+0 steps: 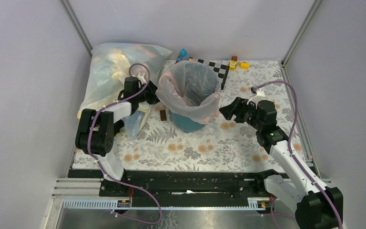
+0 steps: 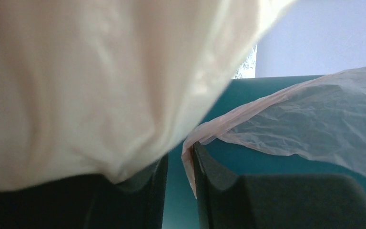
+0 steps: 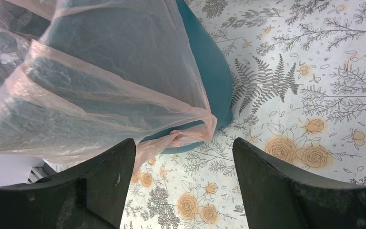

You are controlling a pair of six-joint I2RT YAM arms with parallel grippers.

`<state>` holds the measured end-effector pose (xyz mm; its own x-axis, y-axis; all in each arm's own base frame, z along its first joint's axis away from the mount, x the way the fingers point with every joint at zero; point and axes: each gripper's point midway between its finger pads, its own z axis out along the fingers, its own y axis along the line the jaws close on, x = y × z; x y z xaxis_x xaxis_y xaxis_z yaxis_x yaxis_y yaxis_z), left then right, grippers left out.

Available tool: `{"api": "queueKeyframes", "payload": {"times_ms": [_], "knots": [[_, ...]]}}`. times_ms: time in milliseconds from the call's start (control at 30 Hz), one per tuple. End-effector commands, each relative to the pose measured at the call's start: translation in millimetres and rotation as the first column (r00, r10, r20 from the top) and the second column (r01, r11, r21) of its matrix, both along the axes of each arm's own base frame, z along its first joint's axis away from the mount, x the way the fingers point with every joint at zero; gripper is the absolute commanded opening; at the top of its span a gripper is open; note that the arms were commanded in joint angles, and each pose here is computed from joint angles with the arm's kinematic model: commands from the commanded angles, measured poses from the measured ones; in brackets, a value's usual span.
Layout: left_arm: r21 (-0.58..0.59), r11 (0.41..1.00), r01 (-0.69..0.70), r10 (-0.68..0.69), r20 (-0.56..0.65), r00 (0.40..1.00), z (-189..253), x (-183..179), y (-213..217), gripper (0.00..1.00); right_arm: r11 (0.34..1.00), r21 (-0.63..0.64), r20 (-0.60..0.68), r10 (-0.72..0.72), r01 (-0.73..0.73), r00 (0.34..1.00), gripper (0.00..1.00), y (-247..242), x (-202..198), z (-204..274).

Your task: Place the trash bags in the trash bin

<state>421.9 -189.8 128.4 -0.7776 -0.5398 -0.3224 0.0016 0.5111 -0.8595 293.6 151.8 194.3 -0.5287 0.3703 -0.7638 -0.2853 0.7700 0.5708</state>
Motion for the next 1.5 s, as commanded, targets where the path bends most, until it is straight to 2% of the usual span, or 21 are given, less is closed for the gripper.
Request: {"api": "queueKeyframes", "payload": {"times_ms": [0, 100, 400, 467, 533, 867, 1200, 1333, 1467], "knots": [[0.017, 0.999, 0.034, -0.035, 0.039, 0.999, 3.6, 8.9, -7.8, 0.20, 1.000, -0.004, 0.022, 0.030, -0.030, 0.999, 0.82, 4.2, 4.2, 7.4], [0.065, 0.998, 0.007, -0.008, 0.019, 1.000, -12.8, 11.8, -1.7, 0.07, 0.999, -0.001, 0.012, 0.040, -0.040, 0.999, 0.82, 6.0, 3.9, 4.3], [0.155, 0.987, -0.030, 0.032, -0.008, 0.999, -34.9, 15.8, 10.1, 0.06, 0.998, 0.000, -0.025, 0.055, -0.055, 0.998, 0.82, 8.6, 2.8, -9.3], [0.169, 0.985, -0.035, 0.037, -0.006, 0.999, -33.0, 15.3, 12.3, 0.14, 0.999, -0.001, -0.020, 0.053, -0.053, 0.998, 0.82, 8.2, 2.9, -7.4], [0.190, 0.980, -0.052, 0.049, 0.020, 0.999, -23.9, 16.1, 16.2, 0.31, 0.999, -0.004, -0.004, 0.048, -0.048, 0.999, 0.82, 7.1, 3.2, -2.3], [0.228, 0.943, -0.244, 0.197, 0.208, 0.958, 58.5, 6.8, 46.8, 0.62, 1.000, -0.014, 0.078, 0.008, -0.007, 0.997, 0.82, -1.1, 4.0, 29.9], [0.224, 0.893, -0.391, 0.301, 0.349, 0.887, 119.7, -20.9, 75.6, 0.68, 0.999, -0.025, 0.160, -0.038, 0.042, 0.986, 0.82, -13.2, -4.9, 51.0], [0.180, 0.917, -0.356, 0.258, 0.412, 0.874, 142.3, -42.7, 68.2, 0.68, 1.000, -0.016, 0.176, -0.001, 0.004, 0.984, 0.83, -8.0, -10.0, 55.8], [0.149, 0.939, -0.309, 0.220, 0.428, 0.877, 143.8, -70.8, 54.6, 0.68, 0.998, -0.002, 0.131, 0.069, -0.070, 0.989, 0.83, 3.9, -14.3, 44.1]]}}
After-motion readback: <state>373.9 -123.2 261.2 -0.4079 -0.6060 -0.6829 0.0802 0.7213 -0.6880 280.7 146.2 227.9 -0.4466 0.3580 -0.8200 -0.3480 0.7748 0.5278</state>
